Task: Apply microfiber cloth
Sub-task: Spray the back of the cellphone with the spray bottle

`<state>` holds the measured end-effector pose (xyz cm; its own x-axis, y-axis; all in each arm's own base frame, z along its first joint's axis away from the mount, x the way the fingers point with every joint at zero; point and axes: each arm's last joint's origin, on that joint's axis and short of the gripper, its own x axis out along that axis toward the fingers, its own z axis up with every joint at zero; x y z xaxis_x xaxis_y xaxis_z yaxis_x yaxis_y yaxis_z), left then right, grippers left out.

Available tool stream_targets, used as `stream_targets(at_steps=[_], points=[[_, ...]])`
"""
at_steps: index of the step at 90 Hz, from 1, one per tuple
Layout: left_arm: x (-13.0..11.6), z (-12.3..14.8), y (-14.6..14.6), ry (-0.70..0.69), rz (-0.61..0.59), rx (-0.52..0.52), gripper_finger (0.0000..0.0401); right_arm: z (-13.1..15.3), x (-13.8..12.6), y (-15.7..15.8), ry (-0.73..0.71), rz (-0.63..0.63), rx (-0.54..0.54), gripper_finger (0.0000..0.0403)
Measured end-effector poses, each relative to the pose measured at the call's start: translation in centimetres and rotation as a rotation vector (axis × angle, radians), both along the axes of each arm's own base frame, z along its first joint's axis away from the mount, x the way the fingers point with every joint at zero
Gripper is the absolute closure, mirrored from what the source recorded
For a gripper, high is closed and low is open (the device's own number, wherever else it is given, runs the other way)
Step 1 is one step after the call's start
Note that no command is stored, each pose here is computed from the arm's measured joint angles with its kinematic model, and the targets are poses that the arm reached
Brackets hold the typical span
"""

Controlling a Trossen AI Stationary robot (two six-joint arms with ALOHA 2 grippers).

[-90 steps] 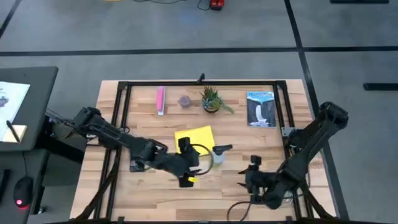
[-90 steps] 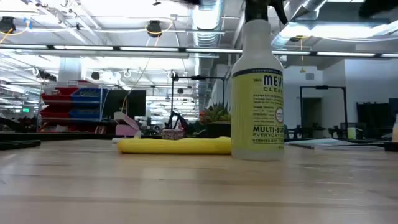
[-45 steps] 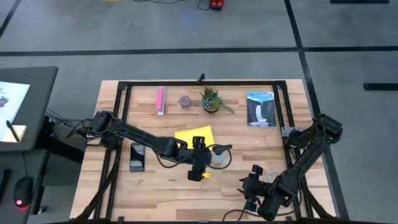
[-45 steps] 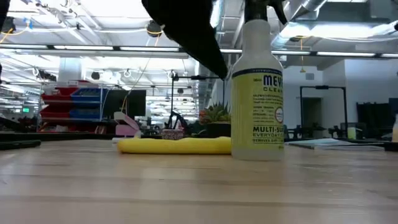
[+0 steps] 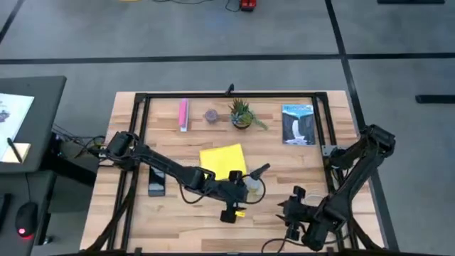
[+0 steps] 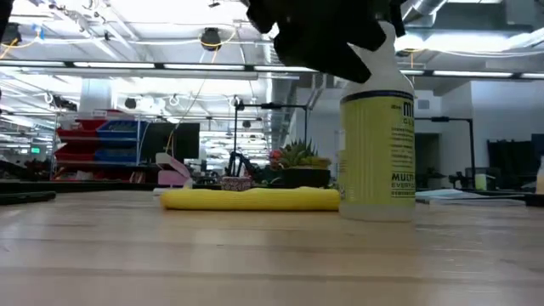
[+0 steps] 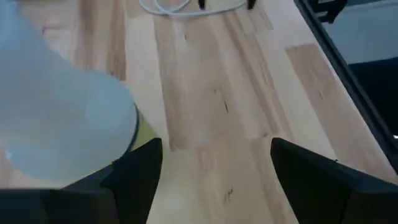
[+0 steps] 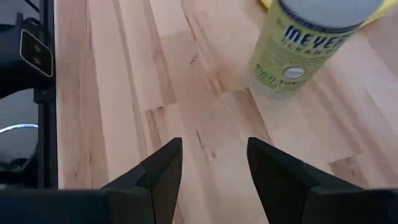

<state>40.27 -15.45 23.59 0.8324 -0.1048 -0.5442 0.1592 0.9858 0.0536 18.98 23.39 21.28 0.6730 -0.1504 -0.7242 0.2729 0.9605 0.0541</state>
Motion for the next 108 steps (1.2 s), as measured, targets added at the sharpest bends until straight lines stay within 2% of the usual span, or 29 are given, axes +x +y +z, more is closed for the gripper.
stream_targets(at_steps=[13, 23, 39, 58, 91, 108], points=[[-1.7, 0.4, 0.5, 0.132, 0.037, 0.025, 0.0123, -0.6, 0.1, -0.5, 0.011, -0.013, -0.031, 0.0233], [-2.0, -0.2, 2.0, 0.224, 0.097, 0.092, 0.0123, -1.8, 0.3, -1.6, 0.045, -0.049, -0.048, 0.0233], [-0.1, -2.0, 5.3, 0.182, 0.116, 0.156, 0.0123, -3.8, 1.1, -4.2, 0.087, -0.139, -0.097, 0.0233], [1.1, -2.9, 6.6, 0.09, 0.004, 0.032, 0.0123, -3.9, 1.6, -4.8, 0.103, -0.152, -0.101, 0.0233], [2.4, -5.0, 4.2, 0.022, -0.057, -0.076, 0.0123, -1.7, 0.2, -4.3, 0.065, -0.096, -0.024, 0.0233], [1.6, -5.2, 3.3, 0.101, -0.016, -0.093, 0.0123, -0.1, -0.7, -4.2, 0.023, -0.067, 0.023, 0.0233]])
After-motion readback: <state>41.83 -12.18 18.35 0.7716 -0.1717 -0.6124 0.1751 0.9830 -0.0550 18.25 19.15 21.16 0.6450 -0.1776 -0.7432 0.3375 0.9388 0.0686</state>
